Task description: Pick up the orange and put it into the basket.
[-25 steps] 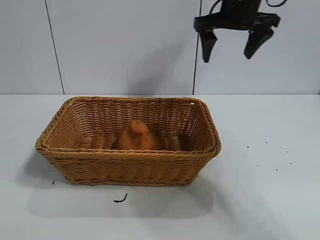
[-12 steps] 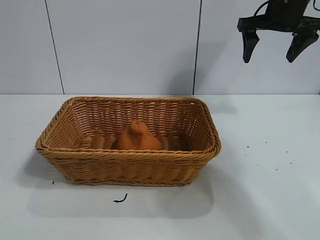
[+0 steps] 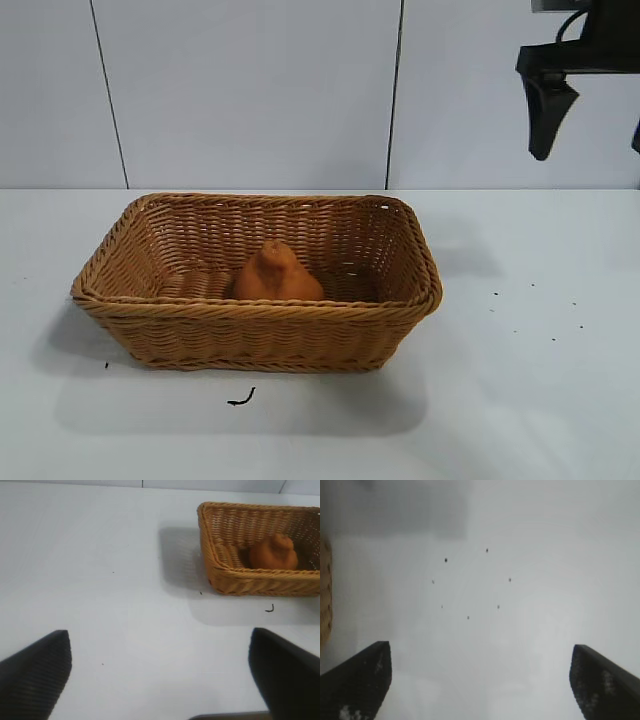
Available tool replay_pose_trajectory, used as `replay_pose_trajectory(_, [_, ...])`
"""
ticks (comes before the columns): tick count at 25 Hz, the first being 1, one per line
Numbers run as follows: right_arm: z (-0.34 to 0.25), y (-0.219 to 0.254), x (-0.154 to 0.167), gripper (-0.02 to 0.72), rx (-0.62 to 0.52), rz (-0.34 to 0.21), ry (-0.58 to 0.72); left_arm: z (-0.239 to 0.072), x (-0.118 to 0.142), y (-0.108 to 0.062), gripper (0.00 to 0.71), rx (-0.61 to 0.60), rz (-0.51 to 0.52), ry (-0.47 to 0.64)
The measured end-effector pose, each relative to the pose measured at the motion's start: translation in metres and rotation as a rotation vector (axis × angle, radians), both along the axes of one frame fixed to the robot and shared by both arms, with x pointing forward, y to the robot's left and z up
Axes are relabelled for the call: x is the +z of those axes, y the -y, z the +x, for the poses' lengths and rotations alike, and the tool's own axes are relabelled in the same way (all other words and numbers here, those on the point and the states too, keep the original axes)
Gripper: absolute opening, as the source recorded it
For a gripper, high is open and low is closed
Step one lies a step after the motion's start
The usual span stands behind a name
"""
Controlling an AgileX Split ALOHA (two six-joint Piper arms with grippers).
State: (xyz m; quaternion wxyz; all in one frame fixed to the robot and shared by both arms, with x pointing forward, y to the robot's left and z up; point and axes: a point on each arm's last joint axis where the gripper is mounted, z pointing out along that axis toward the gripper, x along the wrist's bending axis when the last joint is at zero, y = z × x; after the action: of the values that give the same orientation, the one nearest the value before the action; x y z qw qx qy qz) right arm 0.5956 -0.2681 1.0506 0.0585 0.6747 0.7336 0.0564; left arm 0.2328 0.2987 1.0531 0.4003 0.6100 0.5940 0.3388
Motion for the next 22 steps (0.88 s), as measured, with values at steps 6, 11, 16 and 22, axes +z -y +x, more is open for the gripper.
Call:
replay_pose_trajectory(6, [-0.096, 0.008, 0.020, 0.696, -0.002, 0.012, 0.013, 0.000, 0.000, 0.000, 0.692, 0.000, 0.000, 0.000])
replay_pose_trajectory(11, [-0.170, 0.014, 0.021, 0.696, 0.005, 0.016, 0.075, 0.000, 0.000, 0.000, 0.692, 0.000, 0.000, 0.000])
replay_pose_trajectory(16, [-0.229, 0.019, 0.012, 0.696, 0.006, 0.034, 0.282, 0.000, 0.000, 0.000, 0.692, 0.000, -0.001, 0.000])
replay_pose_trajectory(22, [-0.284, 0.024, -0.009, 0.696, 0.026, 0.043, 0.483, 0.000, 0.000, 0.000, 0.692, 0.000, -0.002, 0.000])
